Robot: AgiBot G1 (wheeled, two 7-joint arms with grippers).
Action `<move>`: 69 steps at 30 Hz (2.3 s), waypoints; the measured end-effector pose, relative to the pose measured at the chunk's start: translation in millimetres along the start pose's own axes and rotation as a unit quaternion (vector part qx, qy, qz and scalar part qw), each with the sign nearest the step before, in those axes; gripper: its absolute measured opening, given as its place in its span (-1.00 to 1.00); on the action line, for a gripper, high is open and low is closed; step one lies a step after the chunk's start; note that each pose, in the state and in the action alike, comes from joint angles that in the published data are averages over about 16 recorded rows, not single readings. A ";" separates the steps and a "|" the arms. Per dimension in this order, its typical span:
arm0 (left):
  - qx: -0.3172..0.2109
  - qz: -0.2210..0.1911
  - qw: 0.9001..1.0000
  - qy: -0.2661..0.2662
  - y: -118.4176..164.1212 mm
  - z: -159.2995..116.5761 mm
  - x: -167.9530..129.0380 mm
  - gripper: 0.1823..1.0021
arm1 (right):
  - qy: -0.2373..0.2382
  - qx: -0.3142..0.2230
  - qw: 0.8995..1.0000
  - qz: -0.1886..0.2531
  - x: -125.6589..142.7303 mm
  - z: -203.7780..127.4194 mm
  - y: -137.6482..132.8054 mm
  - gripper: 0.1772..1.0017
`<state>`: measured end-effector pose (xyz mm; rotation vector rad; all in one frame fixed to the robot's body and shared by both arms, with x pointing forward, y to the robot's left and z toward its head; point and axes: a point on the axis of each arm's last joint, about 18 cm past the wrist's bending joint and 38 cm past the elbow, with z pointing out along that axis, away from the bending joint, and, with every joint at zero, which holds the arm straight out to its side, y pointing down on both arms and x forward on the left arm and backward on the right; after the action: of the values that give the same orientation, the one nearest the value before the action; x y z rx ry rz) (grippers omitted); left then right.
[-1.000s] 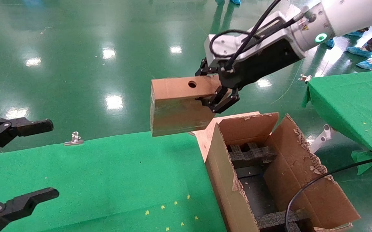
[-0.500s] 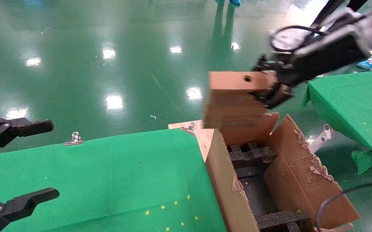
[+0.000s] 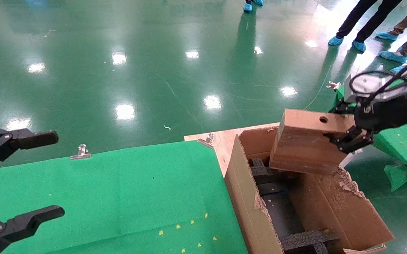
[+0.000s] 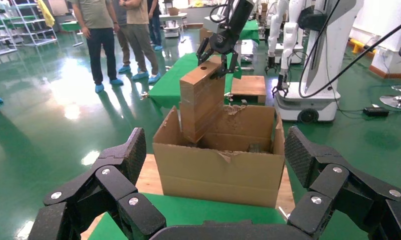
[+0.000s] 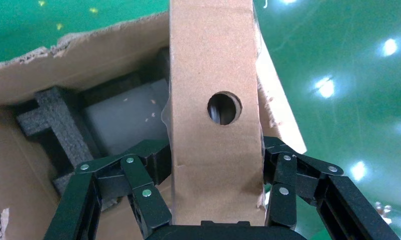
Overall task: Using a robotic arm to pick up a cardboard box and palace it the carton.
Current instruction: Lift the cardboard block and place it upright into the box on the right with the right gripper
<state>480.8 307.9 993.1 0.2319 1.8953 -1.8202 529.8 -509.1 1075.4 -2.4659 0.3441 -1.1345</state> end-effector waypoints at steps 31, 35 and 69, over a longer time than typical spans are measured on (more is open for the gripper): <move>0.000 0.000 1.000 0.000 0.0 -0.1 -0.1 1.00 | 0.038 -0.022 0.968 0.247 -18.2 38.7 44.8 -0.62; 0.000 0.000 1.000 0.000 0.0 -0.1 -0.1 1.00 | 0.043 -0.039 0.954 0.293 -30.3 42.3 53.7 -0.62; 0.000 0.000 1.000 0.000 0.0 -0.2 -0.1 1.00 | 0.148 -0.091 0.855 0.489 -54.3 51.1 77.0 -0.63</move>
<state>480.9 308.1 993.1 0.2308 1.8945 -1.8207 530.1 -543.7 974.0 -1.7567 1.6254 -0.9917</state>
